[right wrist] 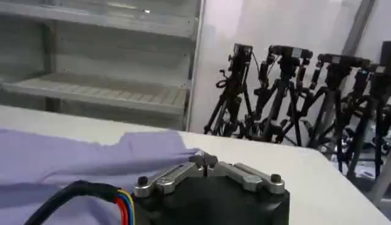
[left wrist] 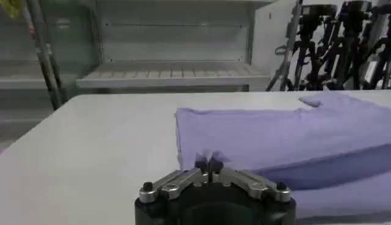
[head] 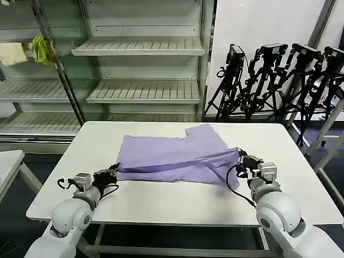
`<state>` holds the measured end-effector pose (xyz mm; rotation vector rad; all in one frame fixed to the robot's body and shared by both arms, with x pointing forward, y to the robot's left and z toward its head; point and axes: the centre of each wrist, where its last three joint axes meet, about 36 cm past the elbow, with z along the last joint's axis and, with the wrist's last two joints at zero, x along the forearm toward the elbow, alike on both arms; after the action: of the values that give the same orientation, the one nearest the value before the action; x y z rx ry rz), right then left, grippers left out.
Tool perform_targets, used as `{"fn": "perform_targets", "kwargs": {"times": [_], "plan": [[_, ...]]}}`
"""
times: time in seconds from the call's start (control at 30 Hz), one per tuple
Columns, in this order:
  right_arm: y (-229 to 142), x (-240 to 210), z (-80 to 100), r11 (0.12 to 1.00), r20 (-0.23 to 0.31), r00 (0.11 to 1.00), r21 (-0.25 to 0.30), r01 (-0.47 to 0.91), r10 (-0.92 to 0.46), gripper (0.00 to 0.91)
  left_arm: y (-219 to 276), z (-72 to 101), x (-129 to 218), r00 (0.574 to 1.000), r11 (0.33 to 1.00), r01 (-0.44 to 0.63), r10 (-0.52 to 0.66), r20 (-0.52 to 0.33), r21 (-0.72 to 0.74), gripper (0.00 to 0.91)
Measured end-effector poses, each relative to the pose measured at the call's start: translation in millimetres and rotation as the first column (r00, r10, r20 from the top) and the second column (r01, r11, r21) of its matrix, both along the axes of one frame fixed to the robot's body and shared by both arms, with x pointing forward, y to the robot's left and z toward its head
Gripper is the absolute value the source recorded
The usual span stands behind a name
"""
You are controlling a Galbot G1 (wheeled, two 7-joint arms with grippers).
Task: Fold and organize the clothes.
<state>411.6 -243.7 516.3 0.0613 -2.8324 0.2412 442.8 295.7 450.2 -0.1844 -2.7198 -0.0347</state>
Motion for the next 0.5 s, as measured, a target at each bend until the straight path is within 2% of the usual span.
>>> {"fn": "perform_targets", "kwargs": {"times": [0.23, 0.27, 0.3, 0.33, 0.37, 0.5], "plan": [[2, 2, -8.0, 1.0, -0.013, 1.0, -0.013, -0.003, 0.003, 0.0, -1, -4.5, 1, 1.0, 1.0, 0.001, -0.001, -0.009, 0.013, 0.03], [3, 2, -9.2, 1.0, -0.015, 1.0, -0.016, -0.003, 0.003, 0.0, -2, -5.4, 2, 1.0, 1.0, 0.001, -0.001, -0.011, 0.014, 0.262], [3, 3, -10.3, 1.0, -0.017, 1.0, -0.018, -0.004, 0.004, 0.161, -2, -6.5, 2, 1.0, 1.0, 0.001, -0.001, -0.013, 0.016, 0.786], [3, 3, -11.3, 1.0, -0.018, 1.0, -0.021, -0.005, 0.005, 0.766, -3, -7.3, 2, 1.0, 1.0, 0.001, -0.001, -0.015, 0.017, 0.907], [3, 3, -12.2, 1.0, -0.019, 1.0, -0.023, -0.006, 0.005, 0.907, -3, -8.3, 2, 1.0, 1.0, 0.002, -0.001, -0.016, 0.018, 0.907], [4, 7, -15.3, 0.999, -0.017, 1.0, -0.033, -0.002, 0.001, 0.907, -3, -10.0, 4, 1.0, 1.0, -0.004, 0.004, -0.01, 0.022, 0.907]]}}
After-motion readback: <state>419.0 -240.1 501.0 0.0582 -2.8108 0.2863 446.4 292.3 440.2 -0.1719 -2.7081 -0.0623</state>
